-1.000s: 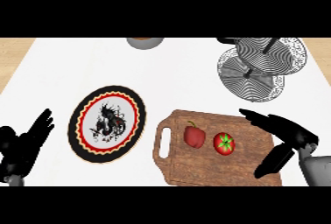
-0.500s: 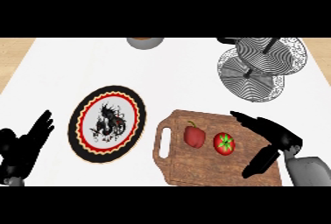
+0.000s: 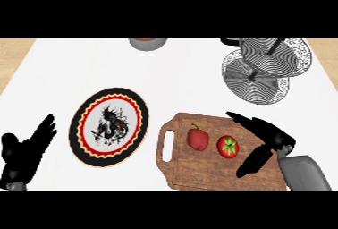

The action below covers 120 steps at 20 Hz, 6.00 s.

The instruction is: Pick the tomato from the cutting board and place it in the tiered basket

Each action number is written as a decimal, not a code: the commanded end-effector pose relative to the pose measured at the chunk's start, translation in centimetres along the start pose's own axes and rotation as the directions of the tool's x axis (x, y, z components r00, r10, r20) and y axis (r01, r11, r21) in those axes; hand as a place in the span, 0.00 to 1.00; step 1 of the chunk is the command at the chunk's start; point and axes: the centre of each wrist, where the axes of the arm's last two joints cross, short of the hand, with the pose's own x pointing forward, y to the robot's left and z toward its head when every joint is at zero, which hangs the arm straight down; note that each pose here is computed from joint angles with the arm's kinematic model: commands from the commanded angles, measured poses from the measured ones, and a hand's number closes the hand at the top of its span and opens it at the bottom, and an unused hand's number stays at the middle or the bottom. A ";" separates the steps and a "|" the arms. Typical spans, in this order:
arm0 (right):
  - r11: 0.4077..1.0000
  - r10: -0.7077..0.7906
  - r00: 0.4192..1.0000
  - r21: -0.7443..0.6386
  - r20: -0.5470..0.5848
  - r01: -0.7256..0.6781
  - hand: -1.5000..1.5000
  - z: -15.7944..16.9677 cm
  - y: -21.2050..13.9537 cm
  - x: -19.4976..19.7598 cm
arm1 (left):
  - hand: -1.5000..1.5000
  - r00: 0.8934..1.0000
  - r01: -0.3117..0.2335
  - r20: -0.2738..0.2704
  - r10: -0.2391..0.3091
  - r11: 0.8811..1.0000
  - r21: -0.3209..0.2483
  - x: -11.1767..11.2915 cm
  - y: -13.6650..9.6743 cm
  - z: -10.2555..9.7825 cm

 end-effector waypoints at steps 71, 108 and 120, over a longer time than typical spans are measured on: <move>0.336 0.282 0.940 -0.937 0.194 0.093 1.00 1.5 -4.6 27.4 | 0.50 1.000 0.011 0.003 -0.011 1.000 -0.016 -0.1 0.0 0.0; 0.200 0.593 0.604 -0.629 -0.533 -0.751 1.00 0.6 -19.7 22.7 | 0.50 1.000 0.019 0.011 -0.019 0.999 -0.028 1.3 -1.1 -1.1; 0.317 0.387 0.787 -0.733 -0.480 -0.602 0.00 2.8 -22.1 21.2 | 0.50 1.000 0.016 0.013 -0.016 0.999 -0.038 1.6 -0.8 -1.4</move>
